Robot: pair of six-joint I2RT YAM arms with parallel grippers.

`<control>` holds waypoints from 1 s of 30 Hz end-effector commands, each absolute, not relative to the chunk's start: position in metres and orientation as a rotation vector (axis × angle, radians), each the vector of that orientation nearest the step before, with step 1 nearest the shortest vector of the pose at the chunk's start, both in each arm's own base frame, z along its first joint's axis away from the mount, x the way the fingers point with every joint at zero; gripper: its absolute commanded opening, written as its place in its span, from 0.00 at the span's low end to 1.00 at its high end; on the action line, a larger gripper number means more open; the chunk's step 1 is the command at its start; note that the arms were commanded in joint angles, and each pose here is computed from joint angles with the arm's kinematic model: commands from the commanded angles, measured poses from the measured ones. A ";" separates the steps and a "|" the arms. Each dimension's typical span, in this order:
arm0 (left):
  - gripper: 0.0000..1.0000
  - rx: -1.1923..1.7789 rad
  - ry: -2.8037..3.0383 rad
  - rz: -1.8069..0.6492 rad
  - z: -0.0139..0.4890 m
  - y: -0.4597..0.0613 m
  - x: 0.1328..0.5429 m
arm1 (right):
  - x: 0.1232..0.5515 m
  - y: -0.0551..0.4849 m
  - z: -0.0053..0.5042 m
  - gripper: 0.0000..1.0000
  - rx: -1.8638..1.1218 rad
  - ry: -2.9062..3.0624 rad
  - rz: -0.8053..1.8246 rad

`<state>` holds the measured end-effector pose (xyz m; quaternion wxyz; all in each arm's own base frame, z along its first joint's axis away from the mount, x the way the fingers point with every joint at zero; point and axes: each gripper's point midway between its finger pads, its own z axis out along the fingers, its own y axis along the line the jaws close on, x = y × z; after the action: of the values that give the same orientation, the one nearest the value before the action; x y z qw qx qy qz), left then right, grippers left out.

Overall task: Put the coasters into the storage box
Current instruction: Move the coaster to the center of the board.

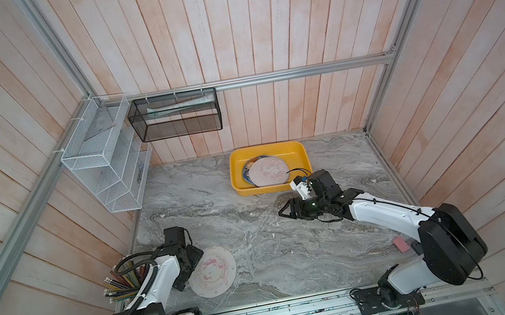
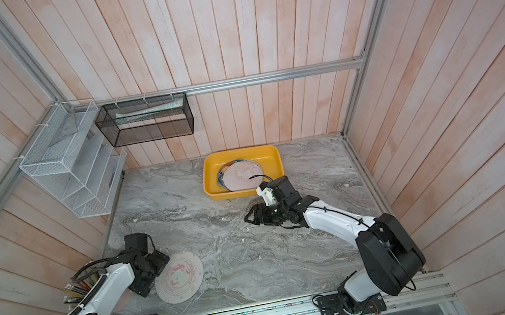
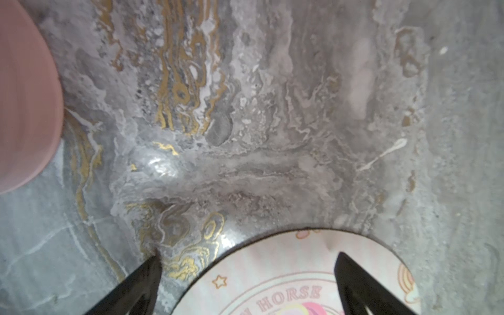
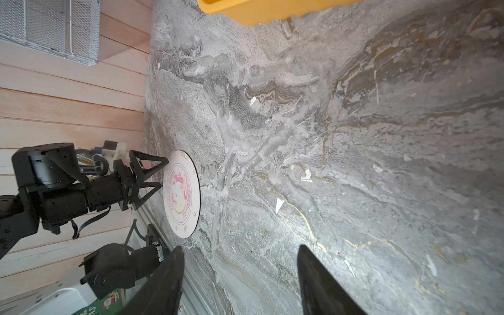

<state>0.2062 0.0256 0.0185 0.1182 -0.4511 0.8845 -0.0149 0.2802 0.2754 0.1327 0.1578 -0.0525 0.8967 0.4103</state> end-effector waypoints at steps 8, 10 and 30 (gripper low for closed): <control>1.00 -1.275 2.720 -0.377 0.013 -0.038 0.198 | 0.285 0.274 0.140 0.66 -0.168 2.556 1.155; 1.00 -1.254 2.750 -0.415 0.013 -0.050 0.195 | 0.286 0.275 0.141 0.66 -0.169 2.554 1.157; 0.98 -0.598 2.986 -0.446 0.030 -0.109 0.206 | 0.242 0.315 0.104 0.66 -0.339 2.728 1.150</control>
<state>0.2188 -0.1194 0.0327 0.0367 -0.2421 0.9533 -0.1767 0.2539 0.3059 0.1132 0.1053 -0.0945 0.9069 0.3969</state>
